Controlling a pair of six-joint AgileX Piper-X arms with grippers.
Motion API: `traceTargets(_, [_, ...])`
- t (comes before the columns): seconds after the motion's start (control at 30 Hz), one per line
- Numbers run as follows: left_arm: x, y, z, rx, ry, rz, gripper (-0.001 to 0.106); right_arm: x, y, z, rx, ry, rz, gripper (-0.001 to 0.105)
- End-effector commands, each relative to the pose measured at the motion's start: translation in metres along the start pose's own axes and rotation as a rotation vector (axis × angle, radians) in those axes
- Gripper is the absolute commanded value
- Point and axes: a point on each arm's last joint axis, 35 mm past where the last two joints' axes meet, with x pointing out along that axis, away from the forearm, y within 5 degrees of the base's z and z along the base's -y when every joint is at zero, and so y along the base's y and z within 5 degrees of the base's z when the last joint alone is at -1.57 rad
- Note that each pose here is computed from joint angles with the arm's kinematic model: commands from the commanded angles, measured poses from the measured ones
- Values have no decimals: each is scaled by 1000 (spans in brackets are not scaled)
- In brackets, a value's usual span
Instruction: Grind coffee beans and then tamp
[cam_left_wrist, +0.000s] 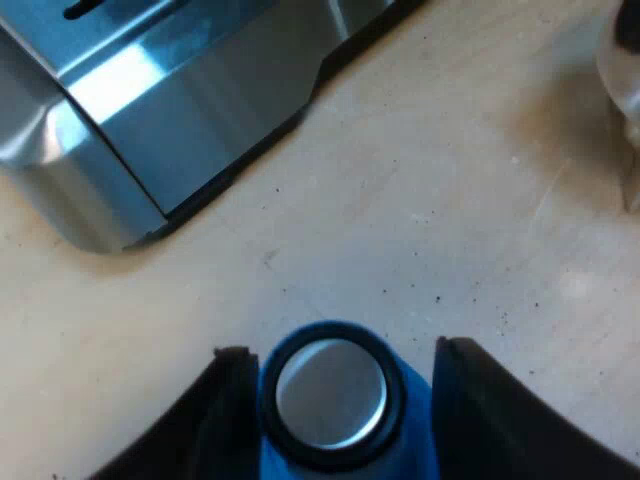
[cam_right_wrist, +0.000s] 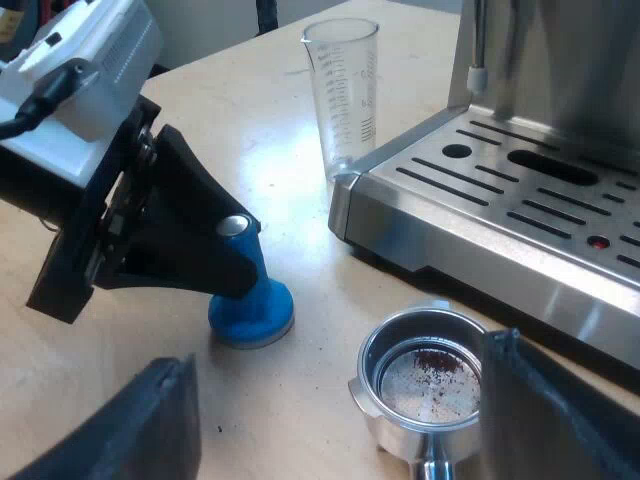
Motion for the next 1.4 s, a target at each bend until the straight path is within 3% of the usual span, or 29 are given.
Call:
traceTargets(0.03, [-6, -1, 7, -16, -35, 8, 44, 0, -1, 6, 5, -21, -5, 62])
traceTargets(0.3, [-38, -8, 37, 11, -127, 21, 44, 0, -1, 9, 22, -29, -3, 62])
traceTargets(0.43, [-63, -14, 52, 12, -132, 24, 44, 1, -3, 29, 52, -67, -8, 62])
traceTargets(0.5, [-77, -17, 60, 13, -139, 40, 44, 2, -4, 37, 38, -40, -4, 62])
traceTargets(0.67, [-118, -27, 78, 26, -188, 42, 44, 1, -7, 63, -45, 125, 56, 62])
traceTargets(0.8, [-144, -34, 85, 32, -210, 43, 44, -3, -11, 83, -56, 168, 109, 62])
traceTargets(0.87, [-159, -37, 91, 36, -228, 44, 44, -7, -15, 98, -17, 182, 109, 62])
traceTargets(1.0, [-178, -42, 101, 16, -261, 42, 44, -14, -22, 118, -23, 209, 107, 62])
traceTargets(1.07, [-188, -45, 109, -10, -293, 37, 44, -17, -33, 126, -1, 262, 75, 62])
traceTargets(1.2, [-201, -47, 118, -6, -336, 39, 44, -21, -58, 131, 49, 360, 3, 62])
traceTargets(1.4, [-210, -47, 124, -53, -367, 97, 43, -25, -103, 129, 182, 471, -65, 62])
